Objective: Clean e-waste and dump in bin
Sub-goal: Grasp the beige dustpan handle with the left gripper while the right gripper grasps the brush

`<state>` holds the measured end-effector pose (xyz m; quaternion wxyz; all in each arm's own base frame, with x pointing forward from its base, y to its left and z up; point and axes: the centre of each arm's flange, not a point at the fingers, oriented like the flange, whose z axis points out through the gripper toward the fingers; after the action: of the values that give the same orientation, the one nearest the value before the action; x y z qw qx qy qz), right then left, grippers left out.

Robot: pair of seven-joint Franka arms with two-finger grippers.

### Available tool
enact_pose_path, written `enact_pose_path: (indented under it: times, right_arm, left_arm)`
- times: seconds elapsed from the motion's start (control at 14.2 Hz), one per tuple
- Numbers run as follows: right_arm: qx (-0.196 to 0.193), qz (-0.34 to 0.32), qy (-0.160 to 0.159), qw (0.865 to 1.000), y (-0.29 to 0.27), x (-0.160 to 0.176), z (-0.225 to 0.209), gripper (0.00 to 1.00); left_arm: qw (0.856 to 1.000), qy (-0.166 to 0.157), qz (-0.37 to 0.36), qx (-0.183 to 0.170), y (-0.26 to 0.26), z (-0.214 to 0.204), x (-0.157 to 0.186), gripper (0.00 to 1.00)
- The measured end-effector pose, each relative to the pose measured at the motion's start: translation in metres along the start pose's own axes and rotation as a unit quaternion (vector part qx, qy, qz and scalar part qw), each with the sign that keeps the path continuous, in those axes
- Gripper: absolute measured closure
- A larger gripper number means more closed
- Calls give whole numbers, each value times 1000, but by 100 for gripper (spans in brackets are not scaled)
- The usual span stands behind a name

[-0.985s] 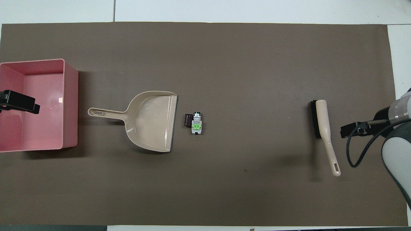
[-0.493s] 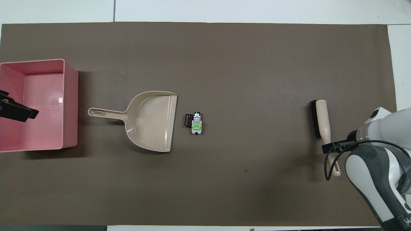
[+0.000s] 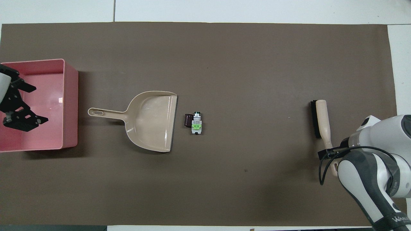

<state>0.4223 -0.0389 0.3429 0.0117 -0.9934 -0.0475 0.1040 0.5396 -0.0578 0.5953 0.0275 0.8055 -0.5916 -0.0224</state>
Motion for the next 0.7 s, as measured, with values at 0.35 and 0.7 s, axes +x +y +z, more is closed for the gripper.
enact_pose_path:
  times: [0.35, 0.7]
  right_arm:
    - [1, -5, 2, 1000, 5, -1, 1, 33]
    - [3, -3, -4, 1000, 8, -4, 6, 39]
  left_arm:
    - [996, -5, 86, -4, 14, 61, 45, 3]
    - [992, -12, 126, 16, 14, 128, 51, 7]
